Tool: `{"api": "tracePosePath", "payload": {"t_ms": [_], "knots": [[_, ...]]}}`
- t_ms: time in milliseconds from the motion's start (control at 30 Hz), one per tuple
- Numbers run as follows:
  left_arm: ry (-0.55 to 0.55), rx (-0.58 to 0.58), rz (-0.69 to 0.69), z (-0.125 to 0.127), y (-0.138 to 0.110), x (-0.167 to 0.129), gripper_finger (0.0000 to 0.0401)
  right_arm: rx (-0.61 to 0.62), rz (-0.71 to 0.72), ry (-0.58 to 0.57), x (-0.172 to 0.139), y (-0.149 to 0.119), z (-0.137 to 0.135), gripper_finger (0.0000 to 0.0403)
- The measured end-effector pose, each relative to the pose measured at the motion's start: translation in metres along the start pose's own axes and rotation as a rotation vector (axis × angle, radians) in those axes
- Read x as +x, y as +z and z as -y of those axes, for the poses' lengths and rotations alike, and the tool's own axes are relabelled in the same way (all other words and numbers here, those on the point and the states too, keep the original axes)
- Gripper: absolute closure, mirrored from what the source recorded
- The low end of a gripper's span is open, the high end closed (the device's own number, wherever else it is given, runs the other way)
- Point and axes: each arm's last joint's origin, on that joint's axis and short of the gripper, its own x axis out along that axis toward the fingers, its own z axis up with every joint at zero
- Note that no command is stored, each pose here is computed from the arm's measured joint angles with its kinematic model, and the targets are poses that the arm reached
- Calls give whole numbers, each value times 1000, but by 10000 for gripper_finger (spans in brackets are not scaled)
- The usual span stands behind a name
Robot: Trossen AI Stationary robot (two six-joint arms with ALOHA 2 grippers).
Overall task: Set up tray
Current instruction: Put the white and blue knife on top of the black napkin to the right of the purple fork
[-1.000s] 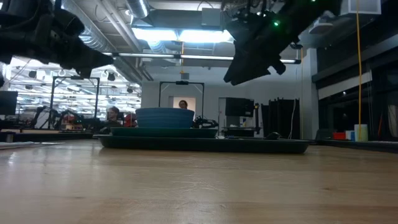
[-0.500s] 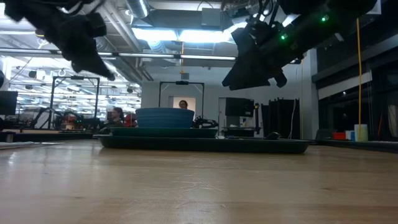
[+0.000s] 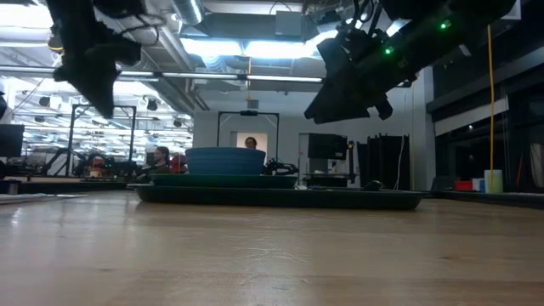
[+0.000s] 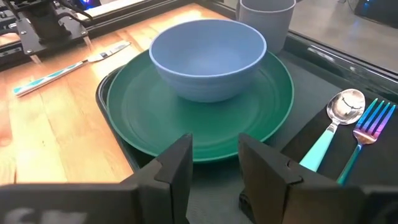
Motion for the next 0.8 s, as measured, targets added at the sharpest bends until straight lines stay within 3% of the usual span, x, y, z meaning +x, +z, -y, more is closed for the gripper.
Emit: {"api": "tracePosePath", "payload": {"t_ms": [333,667,800], "knots": [[38,-82,-173,-3,-24,33,399,-32,-8,6,-2,-2,-2,270],[75,-192,-195,0,-42,42,399,-65,-39,-2,-2,-5,0,270],[72,-203,-128,8,-47,40,399,-93,-77,-21,-2,-9,2,270]]}}
